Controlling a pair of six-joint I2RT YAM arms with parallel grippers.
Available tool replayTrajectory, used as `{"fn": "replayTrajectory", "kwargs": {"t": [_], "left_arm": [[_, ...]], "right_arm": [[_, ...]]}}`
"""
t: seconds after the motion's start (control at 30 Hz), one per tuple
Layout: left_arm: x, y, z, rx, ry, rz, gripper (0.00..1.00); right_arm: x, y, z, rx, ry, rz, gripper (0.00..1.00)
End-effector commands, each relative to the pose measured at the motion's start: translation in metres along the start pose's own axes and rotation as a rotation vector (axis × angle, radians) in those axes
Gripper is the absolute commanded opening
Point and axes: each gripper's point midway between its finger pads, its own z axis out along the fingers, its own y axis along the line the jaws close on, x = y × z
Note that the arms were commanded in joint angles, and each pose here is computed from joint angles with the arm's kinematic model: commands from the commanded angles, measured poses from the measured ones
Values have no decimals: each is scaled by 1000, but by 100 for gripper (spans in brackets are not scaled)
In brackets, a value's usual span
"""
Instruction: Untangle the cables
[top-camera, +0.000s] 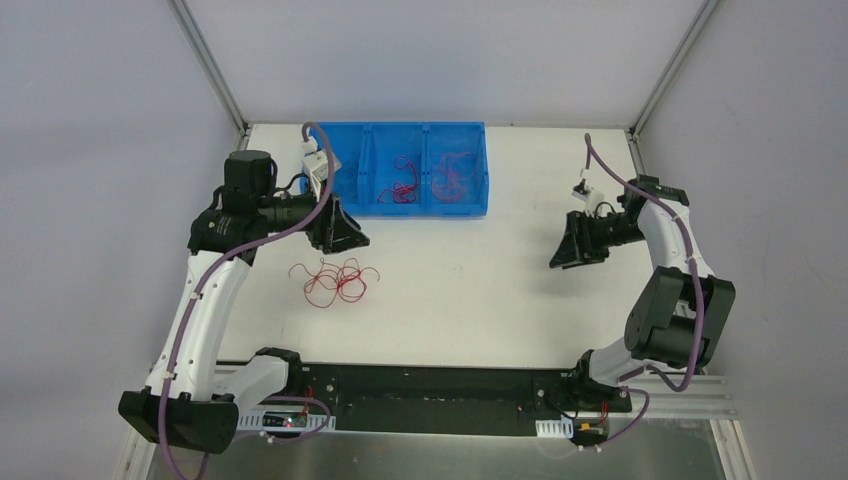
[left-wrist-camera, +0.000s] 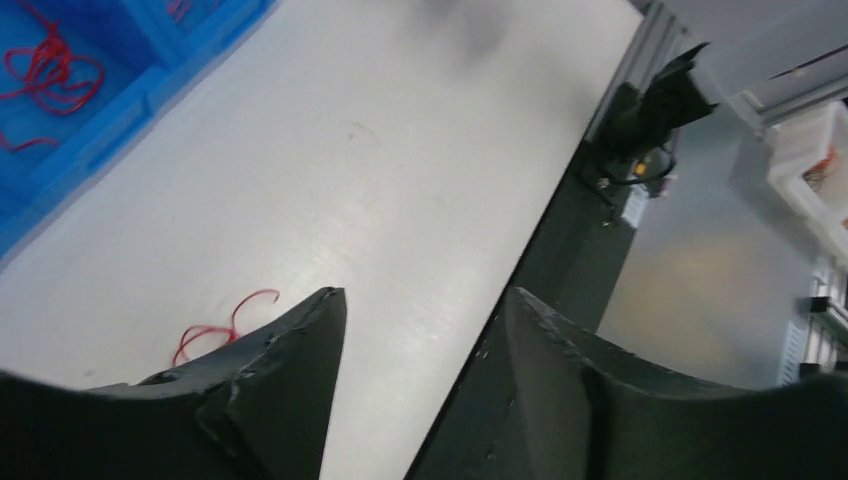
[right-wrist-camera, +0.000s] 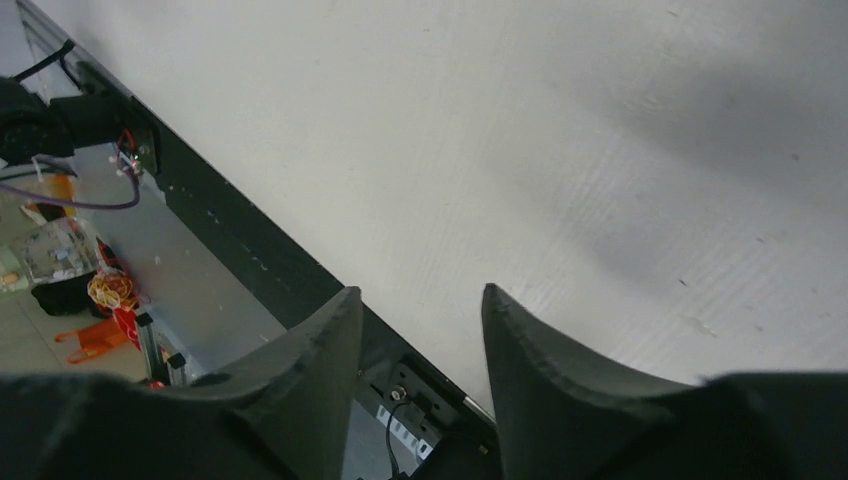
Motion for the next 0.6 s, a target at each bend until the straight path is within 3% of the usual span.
{"fn": "replayTrajectory", "kwargs": {"t": [0.0, 0.1, 0.23, 0.57], "left_arm": [[53, 42, -16, -179, 255, 101, 67], [116, 72, -41, -204, 537, 155, 78], [162, 102, -56, -213, 726, 224, 91], [230, 193, -49, -391, 930, 268, 79]], "right_arm": [[-9, 43, -8, -69, -32, -69, 61], [-7, 50, -8, -76, -22, -87, 69], [-4, 53, -6, -81, -12, -86, 71], [-4, 58, -1, -97, -1, -71, 71]]}}
